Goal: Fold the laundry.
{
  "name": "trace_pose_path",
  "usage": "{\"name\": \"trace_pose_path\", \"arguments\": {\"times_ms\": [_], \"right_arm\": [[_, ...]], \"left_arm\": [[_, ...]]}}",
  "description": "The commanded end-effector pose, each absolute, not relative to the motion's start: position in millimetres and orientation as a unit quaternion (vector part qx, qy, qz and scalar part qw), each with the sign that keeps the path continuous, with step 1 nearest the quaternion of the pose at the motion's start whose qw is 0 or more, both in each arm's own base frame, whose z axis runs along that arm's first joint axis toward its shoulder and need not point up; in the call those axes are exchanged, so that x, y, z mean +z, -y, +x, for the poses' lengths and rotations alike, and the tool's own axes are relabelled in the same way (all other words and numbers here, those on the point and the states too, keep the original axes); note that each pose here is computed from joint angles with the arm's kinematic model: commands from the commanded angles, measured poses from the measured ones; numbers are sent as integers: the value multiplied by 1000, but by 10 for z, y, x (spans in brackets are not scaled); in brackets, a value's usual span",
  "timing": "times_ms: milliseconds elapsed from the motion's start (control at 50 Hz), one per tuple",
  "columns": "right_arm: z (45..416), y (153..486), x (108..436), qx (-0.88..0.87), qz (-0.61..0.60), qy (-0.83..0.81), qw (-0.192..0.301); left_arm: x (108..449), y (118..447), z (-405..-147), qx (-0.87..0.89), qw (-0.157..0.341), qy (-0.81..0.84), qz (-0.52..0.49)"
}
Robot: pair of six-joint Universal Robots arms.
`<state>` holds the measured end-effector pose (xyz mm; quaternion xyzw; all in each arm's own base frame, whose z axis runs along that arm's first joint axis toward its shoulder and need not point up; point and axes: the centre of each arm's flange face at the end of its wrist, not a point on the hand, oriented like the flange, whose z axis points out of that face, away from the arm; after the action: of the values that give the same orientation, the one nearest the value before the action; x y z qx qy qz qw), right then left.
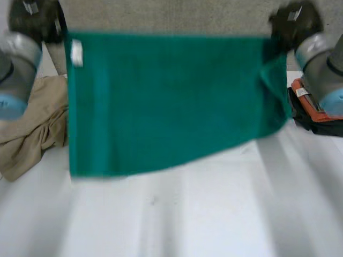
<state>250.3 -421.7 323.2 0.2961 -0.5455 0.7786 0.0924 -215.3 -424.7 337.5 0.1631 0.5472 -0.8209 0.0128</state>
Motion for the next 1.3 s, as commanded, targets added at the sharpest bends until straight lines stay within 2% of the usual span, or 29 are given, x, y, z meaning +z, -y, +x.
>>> {"name": "trace_pose_path", "arguments": {"times_ms": [20,100,240,320,380,440,460,540,640,800,940,1040,1300], "right_arm": [[2467,4218,4094,901,204,371,96],[2463,4126,4151,900,218,367,89],[2426,4001,3812,859,258,436,71],[2441,3871,3405,815,297,496,44],[2421,3759,2916,767,331,550,15],[2388,3717,2577,736,349,580,-1],[2380,3691,2358,718,358,597,-11],[2397,3648,1895,679,381,627,-26],[2395,3637,1499,640,398,656,-29],[2330,3759,1266,603,349,716,-54],[2218,3827,1225,570,226,783,-98],[2128,3819,1219,555,180,808,-81],[1938,3888,1162,542,164,823,-46]], "left_arm": [[4318,4252,-2152,-922,21,-371,105],[4406,4174,-2128,-926,16,-363,99],[3980,4051,-1998,-891,16,-441,104],[3591,3923,-1918,-864,13,-492,110],[3193,3793,-1886,-836,2,-535,125],[2788,3697,-1859,-810,-9,-569,141],[2612,3652,-1840,-799,-13,-582,146],[2242,3600,-1781,-779,-15,-608,151],[1886,3552,-1742,-748,-15,-646,152],[1872,3556,-1685,-746,-11,-650,145],[1929,3538,-1701,-749,-12,-646,147],[1928,3537,-1689,-746,-11,-649,146],[1897,3389,-1597,-707,-3,-694,137]]}}
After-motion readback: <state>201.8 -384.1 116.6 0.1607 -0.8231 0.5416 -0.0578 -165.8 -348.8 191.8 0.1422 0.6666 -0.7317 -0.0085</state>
